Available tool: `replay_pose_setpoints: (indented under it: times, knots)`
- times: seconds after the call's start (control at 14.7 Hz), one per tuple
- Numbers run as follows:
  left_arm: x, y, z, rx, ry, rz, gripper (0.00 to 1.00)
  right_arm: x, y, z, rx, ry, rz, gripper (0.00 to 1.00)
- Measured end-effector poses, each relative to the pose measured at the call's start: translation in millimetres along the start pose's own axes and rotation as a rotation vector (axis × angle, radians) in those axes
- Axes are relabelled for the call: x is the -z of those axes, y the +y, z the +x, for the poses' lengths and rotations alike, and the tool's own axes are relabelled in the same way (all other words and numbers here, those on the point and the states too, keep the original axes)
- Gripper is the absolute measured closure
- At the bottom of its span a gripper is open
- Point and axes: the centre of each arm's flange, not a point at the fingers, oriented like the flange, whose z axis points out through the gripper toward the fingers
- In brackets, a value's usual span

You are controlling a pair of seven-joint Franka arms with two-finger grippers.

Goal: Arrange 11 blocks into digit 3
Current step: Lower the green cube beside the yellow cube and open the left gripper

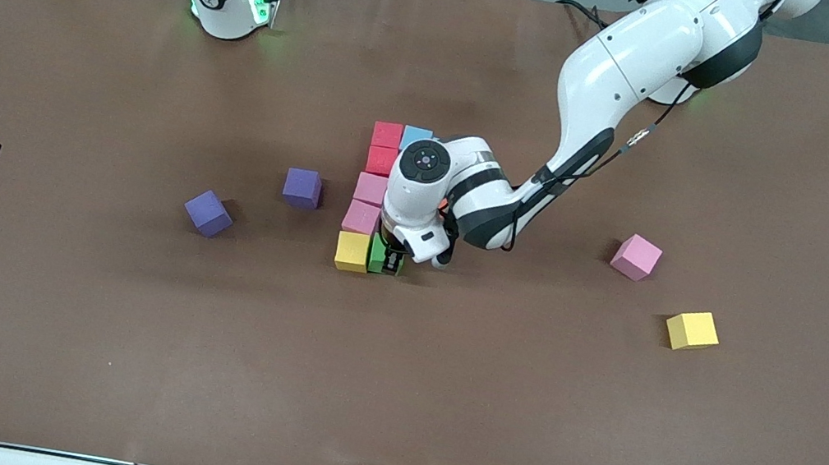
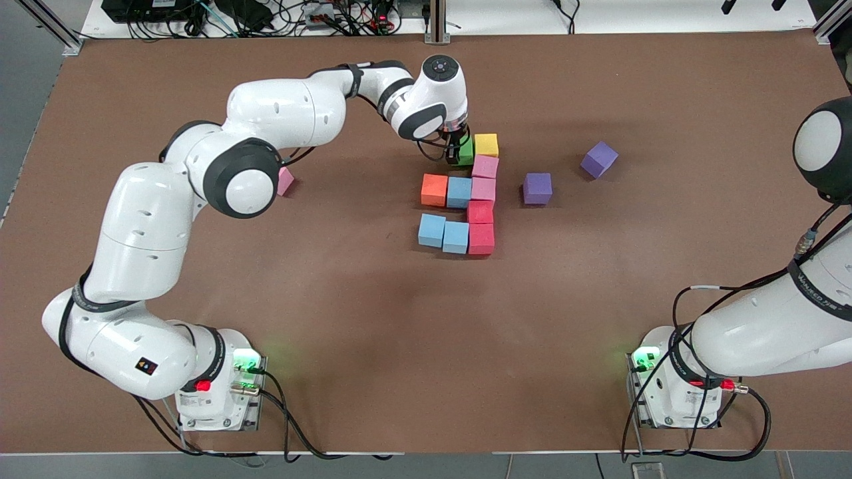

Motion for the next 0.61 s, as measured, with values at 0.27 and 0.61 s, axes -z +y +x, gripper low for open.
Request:
replay_pose_setpoints:
  times: [0.27,0.61]
  knots:
    - [-0.9,2.7,0.2,0.003,-0.015,-0.021,0.43,5.8,-3.4,-4.1,0.006,-0.004,0.001,0.0]
    - [-5.2,9.4,6.6,0.009,-0.023,-0.046,0.09,6.6,-3.5,-4.4,0.006,-0.003,0.002,0.0]
